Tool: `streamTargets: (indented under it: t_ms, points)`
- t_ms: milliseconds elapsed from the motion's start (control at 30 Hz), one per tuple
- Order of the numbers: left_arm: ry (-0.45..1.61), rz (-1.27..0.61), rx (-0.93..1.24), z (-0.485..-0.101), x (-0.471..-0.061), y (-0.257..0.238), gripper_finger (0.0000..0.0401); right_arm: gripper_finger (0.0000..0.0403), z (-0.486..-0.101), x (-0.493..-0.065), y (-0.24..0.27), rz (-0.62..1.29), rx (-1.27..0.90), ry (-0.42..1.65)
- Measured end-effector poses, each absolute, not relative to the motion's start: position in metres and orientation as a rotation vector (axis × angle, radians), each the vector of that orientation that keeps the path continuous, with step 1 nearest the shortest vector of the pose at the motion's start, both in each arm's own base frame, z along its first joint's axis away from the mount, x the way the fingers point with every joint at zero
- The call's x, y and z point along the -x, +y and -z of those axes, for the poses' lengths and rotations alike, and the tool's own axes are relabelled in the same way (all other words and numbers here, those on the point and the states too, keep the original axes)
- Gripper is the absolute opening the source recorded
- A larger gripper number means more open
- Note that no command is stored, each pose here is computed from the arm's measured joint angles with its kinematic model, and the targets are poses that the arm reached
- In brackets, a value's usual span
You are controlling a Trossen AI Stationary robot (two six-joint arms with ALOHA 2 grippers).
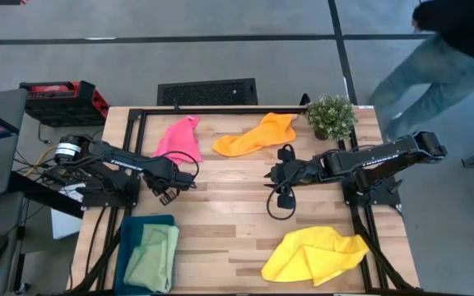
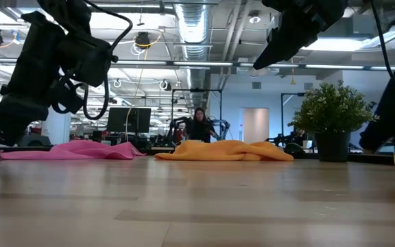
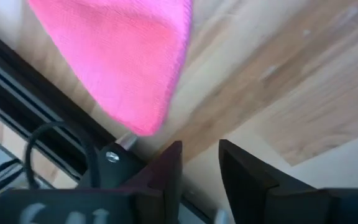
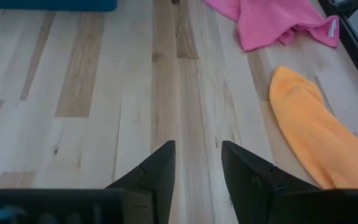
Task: Fold microfiber towels
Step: Fold the pink microfiber towel
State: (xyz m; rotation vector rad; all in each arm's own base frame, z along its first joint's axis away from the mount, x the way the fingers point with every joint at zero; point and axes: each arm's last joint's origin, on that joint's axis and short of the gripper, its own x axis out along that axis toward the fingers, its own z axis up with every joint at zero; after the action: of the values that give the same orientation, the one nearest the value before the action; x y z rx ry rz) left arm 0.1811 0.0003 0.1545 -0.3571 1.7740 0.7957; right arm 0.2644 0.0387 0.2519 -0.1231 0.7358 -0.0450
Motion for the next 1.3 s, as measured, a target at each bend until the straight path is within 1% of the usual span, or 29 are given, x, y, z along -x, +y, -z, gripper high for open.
streamTargets:
  t_ms: [167,300,433,633,800,1167,1300]
  points:
    - [1.761,-0.848,0.313,-0.155,-0.180,0.005,0.0136,0.0155,-0.252,-0.264,0.039,0.047,0.124,0.736]
    - [1.753,-0.915,0.385,-0.155,-0.178,0.013,0.0149,0.0155,-0.252,-0.264,0.039,0.047,0.124,0.736]
    - [1.790,-0.959,0.415,-0.145,-0.168,0.020,0.0151,0.0155,-0.252,-0.264,0.039,0.047,0.124,0.736]
    - [1.805,-0.963,0.484,-0.133,-0.158,0.024,0.0151,0.0155,-0.252,-0.264,0.039,0.047,0.125,0.737]
    - [1.805,-0.928,0.480,-0.128,-0.156,0.026,0.0151,0.0155,-0.252,-0.264,0.039,0.040,0.141,0.738]
    - [1.788,-0.942,0.387,-0.127,-0.156,0.030,0.0151,0.0155,-0.252,-0.264,0.039,0.040,0.141,0.738]
    - [1.779,-0.938,0.410,-0.125,-0.155,0.031,0.0151,0.0155,-0.252,-0.264,0.039,0.040,0.141,0.738]
